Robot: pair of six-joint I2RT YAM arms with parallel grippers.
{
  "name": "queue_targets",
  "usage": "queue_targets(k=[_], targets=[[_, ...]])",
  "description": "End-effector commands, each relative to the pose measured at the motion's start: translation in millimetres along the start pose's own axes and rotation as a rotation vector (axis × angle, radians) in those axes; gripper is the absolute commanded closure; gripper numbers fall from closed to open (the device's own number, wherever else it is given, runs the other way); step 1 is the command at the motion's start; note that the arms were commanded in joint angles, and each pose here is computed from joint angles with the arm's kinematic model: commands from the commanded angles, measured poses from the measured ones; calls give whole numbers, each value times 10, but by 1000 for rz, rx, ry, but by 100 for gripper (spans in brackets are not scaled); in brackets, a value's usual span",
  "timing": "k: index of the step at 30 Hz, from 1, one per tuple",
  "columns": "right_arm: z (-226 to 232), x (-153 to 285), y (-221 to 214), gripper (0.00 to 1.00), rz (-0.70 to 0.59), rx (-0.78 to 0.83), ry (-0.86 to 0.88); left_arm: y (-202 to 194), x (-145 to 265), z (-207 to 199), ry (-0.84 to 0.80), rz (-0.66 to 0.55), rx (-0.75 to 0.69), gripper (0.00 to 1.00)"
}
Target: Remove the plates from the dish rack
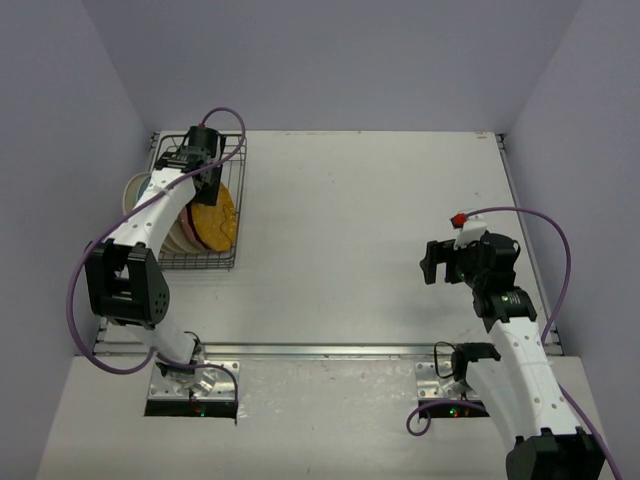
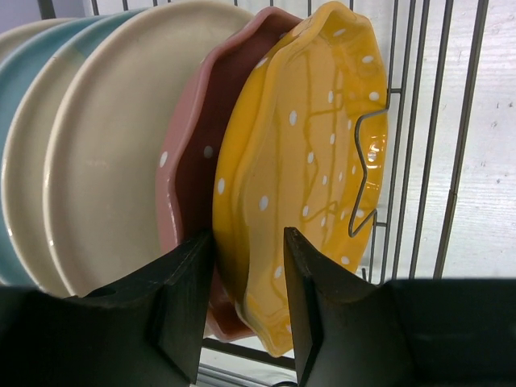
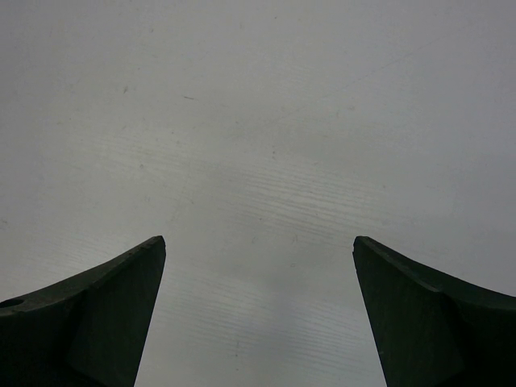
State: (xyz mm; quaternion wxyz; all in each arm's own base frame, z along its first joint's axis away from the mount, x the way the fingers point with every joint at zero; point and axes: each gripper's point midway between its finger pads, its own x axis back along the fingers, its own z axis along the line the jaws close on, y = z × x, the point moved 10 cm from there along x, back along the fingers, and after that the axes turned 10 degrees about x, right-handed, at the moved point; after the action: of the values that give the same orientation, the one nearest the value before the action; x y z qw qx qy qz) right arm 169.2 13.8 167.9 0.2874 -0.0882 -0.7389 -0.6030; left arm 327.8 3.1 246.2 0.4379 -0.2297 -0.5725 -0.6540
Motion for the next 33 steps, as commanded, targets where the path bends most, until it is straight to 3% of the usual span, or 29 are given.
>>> queue_targets(k=[1,14,22,33], targets=[[-42,6,101,1,-59,10,-34,60,-41,-30,4,-28,29,62],[-30,29,82,1,-68,24,-30,-72,-264,-89,-317,66,203,66],[-17,35,79,1,-71,16,-21,-96,-274,47,-326,57,234,71],[-9,43,73,1,-71,12,-15,51,-64,222,-212,-43,223,99]])
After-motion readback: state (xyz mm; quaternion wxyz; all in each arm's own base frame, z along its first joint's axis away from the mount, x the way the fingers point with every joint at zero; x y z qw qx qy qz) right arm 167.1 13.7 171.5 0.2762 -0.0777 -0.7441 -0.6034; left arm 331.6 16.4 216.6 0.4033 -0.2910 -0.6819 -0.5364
